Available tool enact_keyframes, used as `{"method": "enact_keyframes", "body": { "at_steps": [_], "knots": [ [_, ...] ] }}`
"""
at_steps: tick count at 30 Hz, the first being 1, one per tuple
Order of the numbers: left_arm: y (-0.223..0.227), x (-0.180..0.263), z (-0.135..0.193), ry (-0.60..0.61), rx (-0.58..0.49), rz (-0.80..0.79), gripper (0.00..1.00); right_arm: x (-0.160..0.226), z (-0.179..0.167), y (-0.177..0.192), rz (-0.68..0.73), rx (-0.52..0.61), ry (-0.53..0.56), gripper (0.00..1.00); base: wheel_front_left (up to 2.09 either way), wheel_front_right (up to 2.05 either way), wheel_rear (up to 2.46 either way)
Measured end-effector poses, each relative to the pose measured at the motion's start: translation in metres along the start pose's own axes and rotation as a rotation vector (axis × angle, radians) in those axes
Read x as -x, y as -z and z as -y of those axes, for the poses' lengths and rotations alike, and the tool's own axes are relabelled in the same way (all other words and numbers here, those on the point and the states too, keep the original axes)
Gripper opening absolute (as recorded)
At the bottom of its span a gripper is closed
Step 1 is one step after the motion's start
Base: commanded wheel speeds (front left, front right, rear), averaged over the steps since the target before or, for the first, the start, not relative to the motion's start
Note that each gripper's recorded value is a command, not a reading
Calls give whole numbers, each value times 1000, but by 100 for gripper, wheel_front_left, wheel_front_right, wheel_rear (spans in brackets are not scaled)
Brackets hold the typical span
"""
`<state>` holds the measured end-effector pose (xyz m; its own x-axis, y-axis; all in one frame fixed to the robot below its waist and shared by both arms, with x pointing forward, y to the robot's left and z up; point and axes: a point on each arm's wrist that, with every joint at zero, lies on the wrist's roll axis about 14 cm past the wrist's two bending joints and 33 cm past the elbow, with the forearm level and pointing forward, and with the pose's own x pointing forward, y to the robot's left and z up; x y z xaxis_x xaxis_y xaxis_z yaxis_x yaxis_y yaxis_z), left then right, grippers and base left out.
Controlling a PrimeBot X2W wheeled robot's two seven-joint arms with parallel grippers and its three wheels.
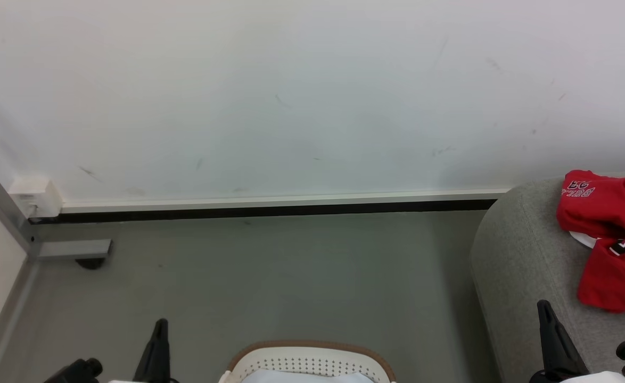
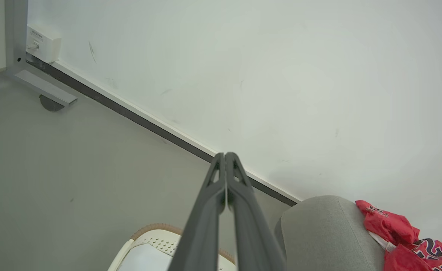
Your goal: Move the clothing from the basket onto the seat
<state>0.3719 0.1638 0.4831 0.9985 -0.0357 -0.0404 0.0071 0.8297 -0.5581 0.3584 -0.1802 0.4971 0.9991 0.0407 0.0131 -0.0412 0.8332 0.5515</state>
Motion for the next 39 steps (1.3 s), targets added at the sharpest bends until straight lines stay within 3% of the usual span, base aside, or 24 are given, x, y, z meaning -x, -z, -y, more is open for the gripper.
{"method": "enact_keyframes", "body": {
  "at_steps": [39],
  "knots": [
    [-14,-8,-12,-44,479,3,0,-12,15,-8,6,-475,70,0,0,0,0]
  ]
}}
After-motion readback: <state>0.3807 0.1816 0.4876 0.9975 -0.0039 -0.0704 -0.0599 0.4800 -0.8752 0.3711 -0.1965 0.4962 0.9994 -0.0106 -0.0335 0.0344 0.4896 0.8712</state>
